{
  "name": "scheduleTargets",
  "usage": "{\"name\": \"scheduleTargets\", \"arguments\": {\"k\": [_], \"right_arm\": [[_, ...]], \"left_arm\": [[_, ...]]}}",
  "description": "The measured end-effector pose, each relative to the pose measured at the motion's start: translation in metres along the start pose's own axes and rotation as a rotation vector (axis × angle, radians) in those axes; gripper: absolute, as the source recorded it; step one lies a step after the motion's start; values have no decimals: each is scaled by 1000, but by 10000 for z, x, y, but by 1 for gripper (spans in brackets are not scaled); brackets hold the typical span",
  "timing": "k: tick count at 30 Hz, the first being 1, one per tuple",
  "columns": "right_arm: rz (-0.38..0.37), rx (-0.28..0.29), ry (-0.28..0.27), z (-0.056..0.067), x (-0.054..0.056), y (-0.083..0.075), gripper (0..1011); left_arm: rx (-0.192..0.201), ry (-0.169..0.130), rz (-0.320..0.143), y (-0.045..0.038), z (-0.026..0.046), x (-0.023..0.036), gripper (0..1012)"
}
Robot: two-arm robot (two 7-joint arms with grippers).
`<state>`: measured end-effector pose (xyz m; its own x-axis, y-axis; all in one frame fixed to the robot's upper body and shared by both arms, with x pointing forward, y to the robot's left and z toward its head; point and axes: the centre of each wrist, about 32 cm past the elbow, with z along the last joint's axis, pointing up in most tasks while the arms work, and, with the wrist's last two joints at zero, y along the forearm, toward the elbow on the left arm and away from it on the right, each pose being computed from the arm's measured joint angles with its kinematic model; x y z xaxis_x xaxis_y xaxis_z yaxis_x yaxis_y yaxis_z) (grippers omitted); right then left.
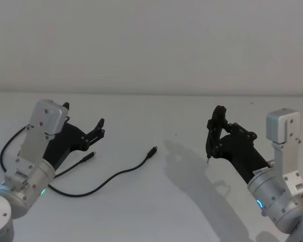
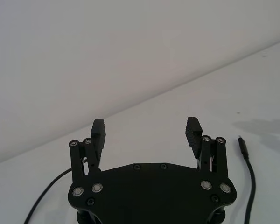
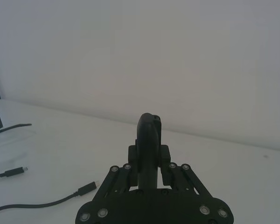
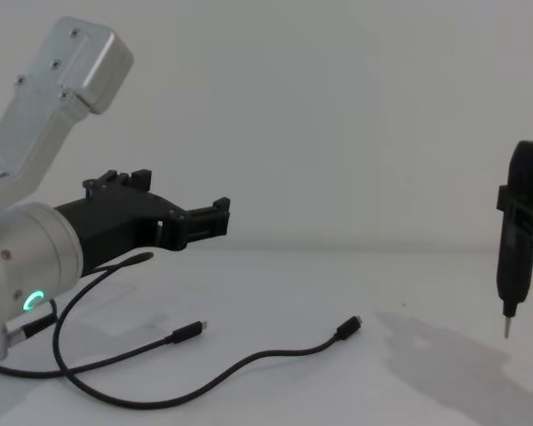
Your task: Pick up the data cable with the one hand.
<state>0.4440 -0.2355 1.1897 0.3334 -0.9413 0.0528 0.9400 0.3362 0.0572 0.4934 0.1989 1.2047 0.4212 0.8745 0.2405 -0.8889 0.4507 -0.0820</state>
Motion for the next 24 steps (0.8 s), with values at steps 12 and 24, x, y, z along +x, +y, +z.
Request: {"name": "scheduleTargets", "arguments": {"k": [12,24], "right_arm": [[-1,23,-22,83,-114,73,275],[11,52,-26,97,-247,220,274]], "left_arm": [[-1,36,-114,-40,-27,82,1001],[30,97,-289,-58,-62,237,1001]]}}
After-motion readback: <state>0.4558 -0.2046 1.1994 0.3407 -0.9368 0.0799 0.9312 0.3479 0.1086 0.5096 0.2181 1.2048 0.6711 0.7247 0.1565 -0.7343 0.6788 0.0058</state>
